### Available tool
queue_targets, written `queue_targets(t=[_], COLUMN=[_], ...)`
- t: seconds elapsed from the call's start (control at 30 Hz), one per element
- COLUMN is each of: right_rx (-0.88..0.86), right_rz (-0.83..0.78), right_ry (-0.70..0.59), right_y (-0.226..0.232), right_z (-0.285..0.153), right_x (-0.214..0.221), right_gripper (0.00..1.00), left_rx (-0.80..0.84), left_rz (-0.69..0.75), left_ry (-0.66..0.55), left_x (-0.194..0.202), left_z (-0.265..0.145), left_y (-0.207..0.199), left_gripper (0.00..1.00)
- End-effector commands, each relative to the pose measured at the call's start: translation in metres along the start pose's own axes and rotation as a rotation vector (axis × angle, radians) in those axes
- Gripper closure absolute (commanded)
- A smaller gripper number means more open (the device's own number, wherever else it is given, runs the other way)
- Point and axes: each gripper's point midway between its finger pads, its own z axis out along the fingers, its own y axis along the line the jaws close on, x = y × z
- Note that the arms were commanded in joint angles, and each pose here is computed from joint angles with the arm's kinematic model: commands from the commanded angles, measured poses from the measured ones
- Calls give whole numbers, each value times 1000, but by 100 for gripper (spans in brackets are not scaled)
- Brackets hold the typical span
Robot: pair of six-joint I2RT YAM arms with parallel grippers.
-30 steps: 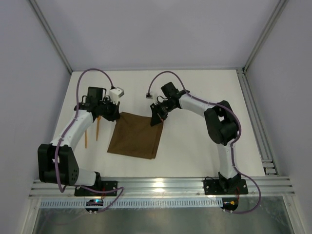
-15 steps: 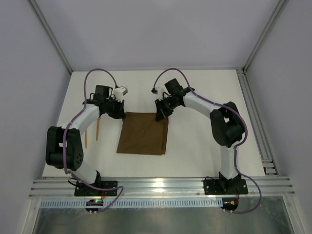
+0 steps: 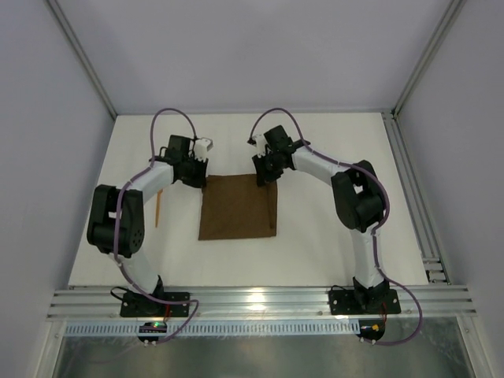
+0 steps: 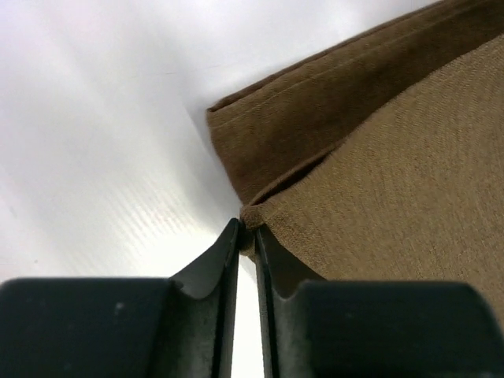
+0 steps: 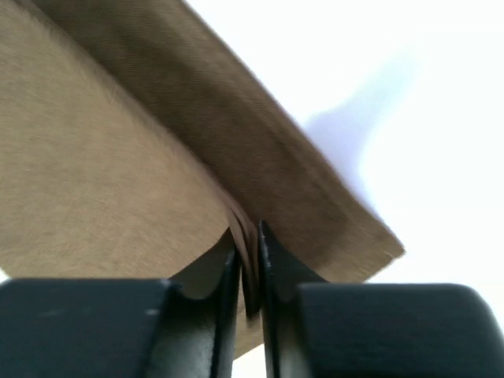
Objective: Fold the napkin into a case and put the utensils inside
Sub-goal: Fold the rectangle-folded napkin at the center of the board.
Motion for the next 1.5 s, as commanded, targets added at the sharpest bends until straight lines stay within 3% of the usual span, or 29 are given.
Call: queue_targets(t=[0.0, 0.03, 0.1, 0.13, 0.27, 0.3, 0.33, 0.37, 0.4, 0.47, 0.5, 0.57, 0.6, 0.73, 0.97, 1.17, 1.47], right_rx=[147, 160, 230, 254, 412, 435, 466, 474, 468, 422, 397, 190, 126, -103, -249, -276, -269], right_rz=[10, -3, -4, -10, -22, -18, -38, -47, -49, -79, -92, -131, -120, -56, 207, 207, 216], right_ry=[-52, -64, -82, -90, -183, -179, -322, -378, -363, -452, -491, -523, -556, -569, -361, -312, -234], right_y=[-42, -45, -57, -61, -77, -80, -73, -69, -66, -45, -37, 6, 17, 56, 74, 88, 86], right_z=[-8, -6, -10, -12, -50, -54, -89, -104, -103, -133, -143, -149, -153, -153, -97, -70, -46], right_x=[-13, -17, -24, -27, -51, -37, -64, -68, -44, -33, -32, -5, -3, 36, 111, 124, 144], right_gripper=[78, 68, 55, 53, 50, 49, 48, 47, 46, 41, 34, 26, 25, 27, 36, 36, 40], left_rx=[-138, -141, -183, -200, -258, -267, -270, -261, -234, -140, -94, 10, 63, 177, 147, 202, 276], left_rz=[25, 25, 13, 9, 46, 58, 73, 81, 78, 114, 110, 138, 132, 185, 221, 194, 191], left_ry=[-50, -47, -41, -48, -96, -106, -110, -134, -76, -38, 51, 149, 225, 334, 283, 389, 360], left_x=[-20, -22, -23, -28, -46, -50, -51, -57, -41, -22, 5, 46, 76, 125, 119, 147, 140], left_z=[-1, 2, 3, 1, -24, -32, -41, -58, -66, -85, -92, -98, -107, -113, -85, -57, -58], left_y=[27, 28, 36, 39, 45, 44, 43, 38, 31, 9, -2, -22, -34, -56, -57, -59, -73], left_gripper=[84, 73, 60, 52, 36, 32, 30, 30, 31, 37, 38, 38, 38, 33, 35, 43, 45])
